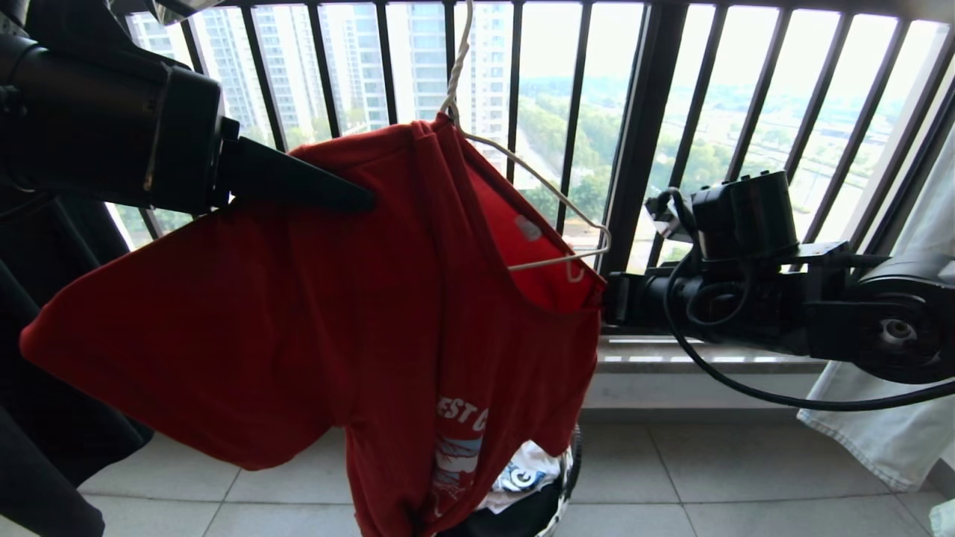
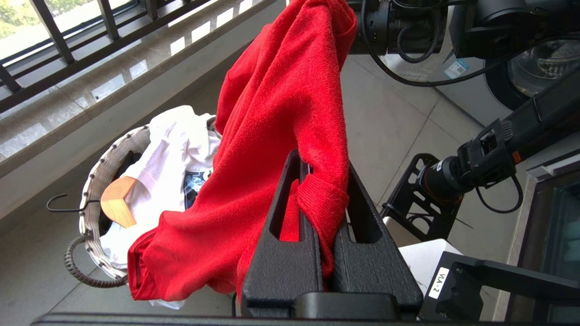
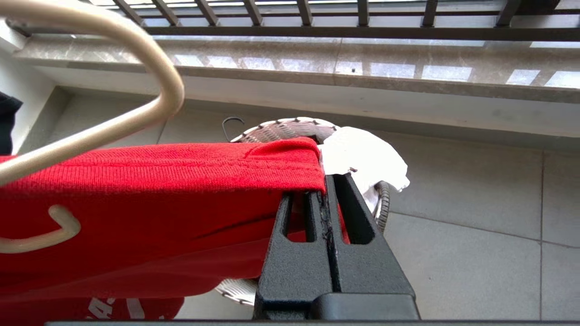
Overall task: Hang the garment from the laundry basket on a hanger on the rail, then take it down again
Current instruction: Hang the clothes on the clothes rack
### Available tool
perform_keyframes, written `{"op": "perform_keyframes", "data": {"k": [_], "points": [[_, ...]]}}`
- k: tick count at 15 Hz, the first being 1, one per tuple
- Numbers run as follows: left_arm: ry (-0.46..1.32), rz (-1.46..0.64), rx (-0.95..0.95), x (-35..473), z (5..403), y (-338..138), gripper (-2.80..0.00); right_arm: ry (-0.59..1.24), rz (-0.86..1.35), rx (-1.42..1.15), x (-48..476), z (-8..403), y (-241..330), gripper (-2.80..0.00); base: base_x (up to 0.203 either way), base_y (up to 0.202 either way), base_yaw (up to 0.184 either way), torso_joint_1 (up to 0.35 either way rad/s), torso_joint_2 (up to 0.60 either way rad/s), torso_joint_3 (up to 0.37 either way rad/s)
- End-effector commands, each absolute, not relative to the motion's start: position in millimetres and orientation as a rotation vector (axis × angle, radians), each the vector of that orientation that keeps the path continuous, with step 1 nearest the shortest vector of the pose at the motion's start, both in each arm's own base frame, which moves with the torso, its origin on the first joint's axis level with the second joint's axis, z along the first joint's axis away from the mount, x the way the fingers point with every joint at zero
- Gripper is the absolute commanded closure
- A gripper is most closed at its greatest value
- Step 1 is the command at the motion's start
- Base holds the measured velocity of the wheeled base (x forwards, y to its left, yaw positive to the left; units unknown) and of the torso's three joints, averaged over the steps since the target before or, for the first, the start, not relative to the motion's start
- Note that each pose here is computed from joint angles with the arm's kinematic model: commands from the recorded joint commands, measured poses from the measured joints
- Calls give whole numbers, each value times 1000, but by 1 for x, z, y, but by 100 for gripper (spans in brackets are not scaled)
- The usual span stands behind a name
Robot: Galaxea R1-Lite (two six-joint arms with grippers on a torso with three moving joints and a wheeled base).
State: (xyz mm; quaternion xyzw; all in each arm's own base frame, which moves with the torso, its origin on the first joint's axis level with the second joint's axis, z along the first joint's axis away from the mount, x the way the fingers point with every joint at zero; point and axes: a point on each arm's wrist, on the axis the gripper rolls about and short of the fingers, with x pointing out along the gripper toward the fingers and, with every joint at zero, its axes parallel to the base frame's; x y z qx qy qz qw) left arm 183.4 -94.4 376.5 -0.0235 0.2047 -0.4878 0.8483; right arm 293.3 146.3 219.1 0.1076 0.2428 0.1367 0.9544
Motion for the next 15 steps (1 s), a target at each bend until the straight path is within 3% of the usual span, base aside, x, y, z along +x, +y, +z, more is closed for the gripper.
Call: {"op": "perform_keyframes", "data": {"k": [1, 8, 15], "points": [[436, -1031, -51, 183, 376, -94, 0, 481, 248, 222, 307, 224, 141, 0, 0, 0, 0, 0, 0, 0], [438, -1028, -49, 192, 372, -98, 0, 510, 213, 188, 313, 250, 130, 0, 0, 0, 0, 0, 0, 0], [417, -1025, -43, 203, 364, -103, 0, 505, 228, 122, 307, 302, 127, 0, 0, 0, 0, 0, 0, 0]]}}
